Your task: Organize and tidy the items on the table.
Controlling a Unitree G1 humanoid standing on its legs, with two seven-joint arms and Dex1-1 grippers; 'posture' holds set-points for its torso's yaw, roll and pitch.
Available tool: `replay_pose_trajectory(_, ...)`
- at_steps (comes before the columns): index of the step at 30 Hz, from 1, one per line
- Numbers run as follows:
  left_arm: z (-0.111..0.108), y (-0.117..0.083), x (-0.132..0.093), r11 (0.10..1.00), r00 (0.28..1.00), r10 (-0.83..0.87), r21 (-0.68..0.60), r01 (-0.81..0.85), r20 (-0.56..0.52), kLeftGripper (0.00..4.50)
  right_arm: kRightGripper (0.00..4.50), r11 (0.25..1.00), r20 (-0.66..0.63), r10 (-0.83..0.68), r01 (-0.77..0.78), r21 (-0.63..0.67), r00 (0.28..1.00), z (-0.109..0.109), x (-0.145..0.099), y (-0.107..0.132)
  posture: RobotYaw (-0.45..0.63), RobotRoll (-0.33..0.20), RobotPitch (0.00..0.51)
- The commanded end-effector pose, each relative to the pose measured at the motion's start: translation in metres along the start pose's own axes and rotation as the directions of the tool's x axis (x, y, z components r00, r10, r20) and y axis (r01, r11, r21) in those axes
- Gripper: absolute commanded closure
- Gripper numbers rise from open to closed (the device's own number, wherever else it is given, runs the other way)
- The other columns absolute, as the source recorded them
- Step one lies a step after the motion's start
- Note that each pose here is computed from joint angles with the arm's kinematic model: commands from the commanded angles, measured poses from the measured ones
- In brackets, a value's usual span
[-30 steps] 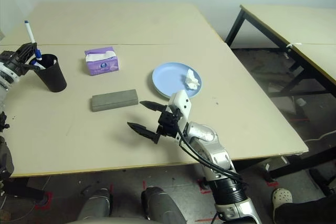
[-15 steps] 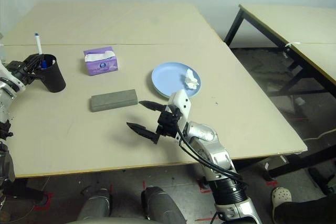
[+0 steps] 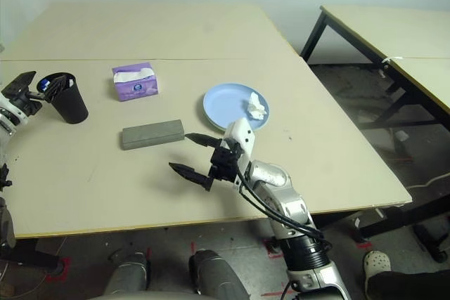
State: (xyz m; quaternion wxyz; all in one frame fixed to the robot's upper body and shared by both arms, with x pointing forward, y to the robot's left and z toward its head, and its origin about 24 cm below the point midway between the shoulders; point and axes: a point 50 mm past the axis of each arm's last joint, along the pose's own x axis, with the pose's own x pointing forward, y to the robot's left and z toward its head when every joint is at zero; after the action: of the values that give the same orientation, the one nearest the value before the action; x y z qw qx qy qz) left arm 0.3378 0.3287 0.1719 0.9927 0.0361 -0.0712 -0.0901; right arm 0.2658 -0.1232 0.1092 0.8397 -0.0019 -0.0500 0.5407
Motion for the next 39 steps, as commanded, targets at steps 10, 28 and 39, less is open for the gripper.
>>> replay_pose_trajectory(10,0.032,0.022,-0.059,0.986,0.974,0.165,-0.015,-0.165,0.155,0.01,0.00,0.834,0.061,-0.535,0.538,-0.125,0.843,0.030,-0.070,-0.068,-0.09,0.000,0.114)
replay_pose_trajectory(28,-0.046,0.018,-0.147,0.971,0.962,0.229,0.105,-0.215,-0.146,0.01,0.00,0.477,-0.034,-0.878,0.872,-0.107,0.477,-0.028,-0.147,-0.069,-0.03,0.000,0.131)
replay_pose_trajectory(39,-0.037,0.021,-0.146,0.966,0.962,0.242,0.126,-0.227,-0.124,0.01,0.00,0.440,0.000,-0.897,0.893,-0.096,0.442,-0.030,-0.145,-0.069,-0.01,0.000,0.130)
